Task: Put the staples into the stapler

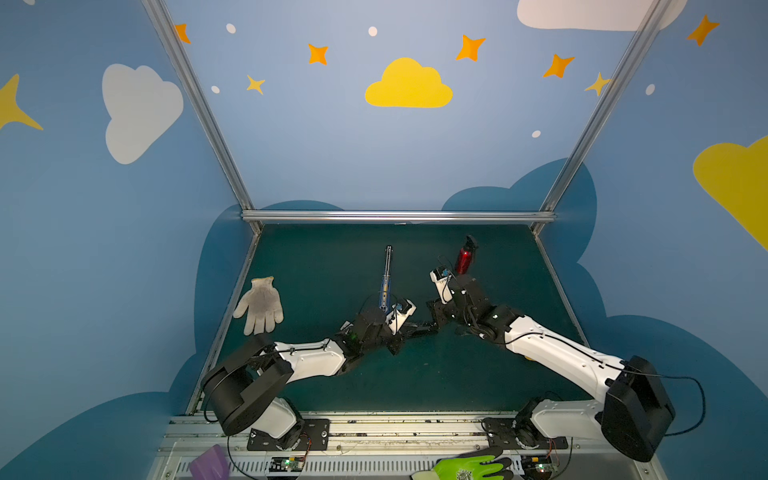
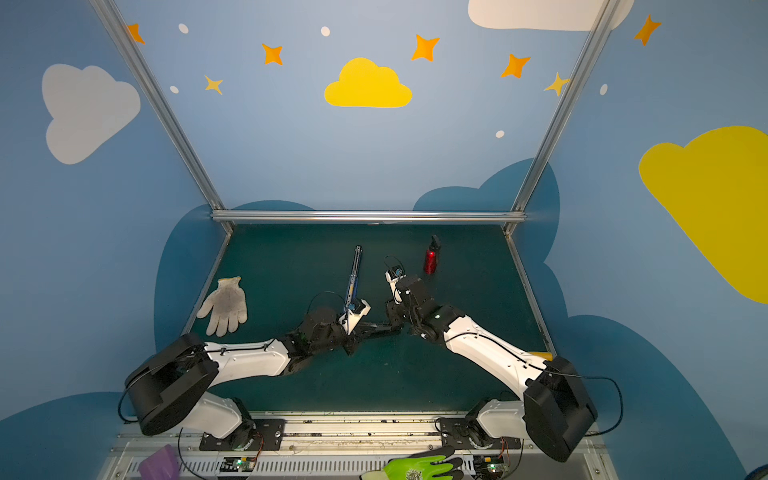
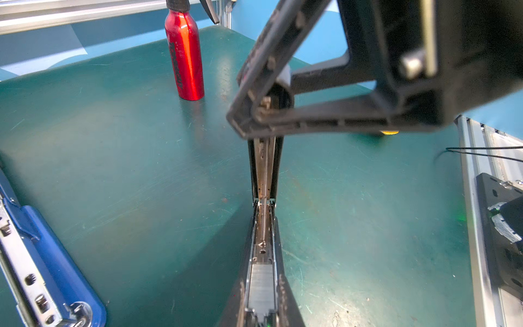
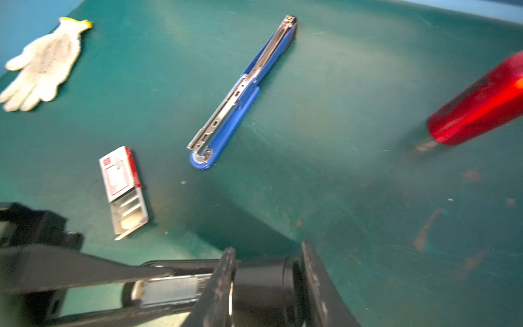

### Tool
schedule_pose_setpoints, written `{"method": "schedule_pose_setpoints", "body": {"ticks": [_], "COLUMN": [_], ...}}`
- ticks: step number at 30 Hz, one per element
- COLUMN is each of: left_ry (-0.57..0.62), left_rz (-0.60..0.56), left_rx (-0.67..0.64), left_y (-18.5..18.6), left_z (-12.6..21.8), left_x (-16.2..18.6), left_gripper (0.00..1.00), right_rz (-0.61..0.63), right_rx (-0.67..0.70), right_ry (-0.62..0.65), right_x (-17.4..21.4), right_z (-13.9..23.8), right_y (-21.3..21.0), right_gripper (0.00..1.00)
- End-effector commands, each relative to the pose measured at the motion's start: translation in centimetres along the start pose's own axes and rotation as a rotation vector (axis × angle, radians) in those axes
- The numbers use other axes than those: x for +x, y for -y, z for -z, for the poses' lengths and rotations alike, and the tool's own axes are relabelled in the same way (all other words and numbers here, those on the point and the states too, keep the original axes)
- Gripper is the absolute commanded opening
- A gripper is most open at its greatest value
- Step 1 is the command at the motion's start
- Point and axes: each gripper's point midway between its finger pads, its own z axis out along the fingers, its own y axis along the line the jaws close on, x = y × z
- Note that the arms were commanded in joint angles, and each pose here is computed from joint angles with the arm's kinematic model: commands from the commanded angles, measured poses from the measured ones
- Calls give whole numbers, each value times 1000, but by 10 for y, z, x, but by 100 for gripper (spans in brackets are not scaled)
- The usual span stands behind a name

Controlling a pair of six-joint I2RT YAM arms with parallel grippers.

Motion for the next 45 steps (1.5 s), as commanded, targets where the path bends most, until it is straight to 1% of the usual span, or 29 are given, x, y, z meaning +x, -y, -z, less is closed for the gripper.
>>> {"method": "schedule_pose_setpoints", "body": {"ticks": [1,5,10,16,19,24,29,32,36,38,40,42,43,44,45], "left_ry": [88,91,99,94,83,44,5,-16,-54,-70,-85,-96,-101,-102,-104], "left_rz": [-9,-8,-9,-5,6,15,0,2,-17,-20,-21,-18,-14,-12,-11], "left_rx": [22,23,18,0,-58,-134,-112,-106,-101,-98,-99,-100,-102,-106,-110], "left_y": [7,8,7,4,-6,-15,-5,-1,5,8,10,11,12,12,12], "left_z": [0,0,1,2,1,-9,-26,-37,-48,-53,-56,-58,-58,-58,-57], "left_x": [-31,-32,-36,-33,-29,-10,13,23,36,42,49,54,57,58,59], "left_gripper": [4,4,4,4,4,4,4,4,4,4,6,11,15,22,27], "right_rz": [-109,-119,-142,-146,-152,-184,-197,-252,-296,-312,-322,-335,-342,-348,-356], "right_rx": [-243,-275,-304,-275,-231,-148,-49,4,42,67,90,113,126,138,151], "right_ry": [27,35,39,27,15,9,50,93,162,159,151,146,141,139,138], "right_x": [-15,-16,-18,-12,-5,13,34,43,48,52,54,55,56,56,56], "right_z": [10,11,13,13,15,25,33,36,39,40,40,39,39,39,40], "right_y": [-54,-61,-67,-61,-49,-19,13,32,49,55,60,64,66,68,71], "right_gripper": [36,42,45,47,47,48,49,49,53,56,59,62,62,63,64]}}
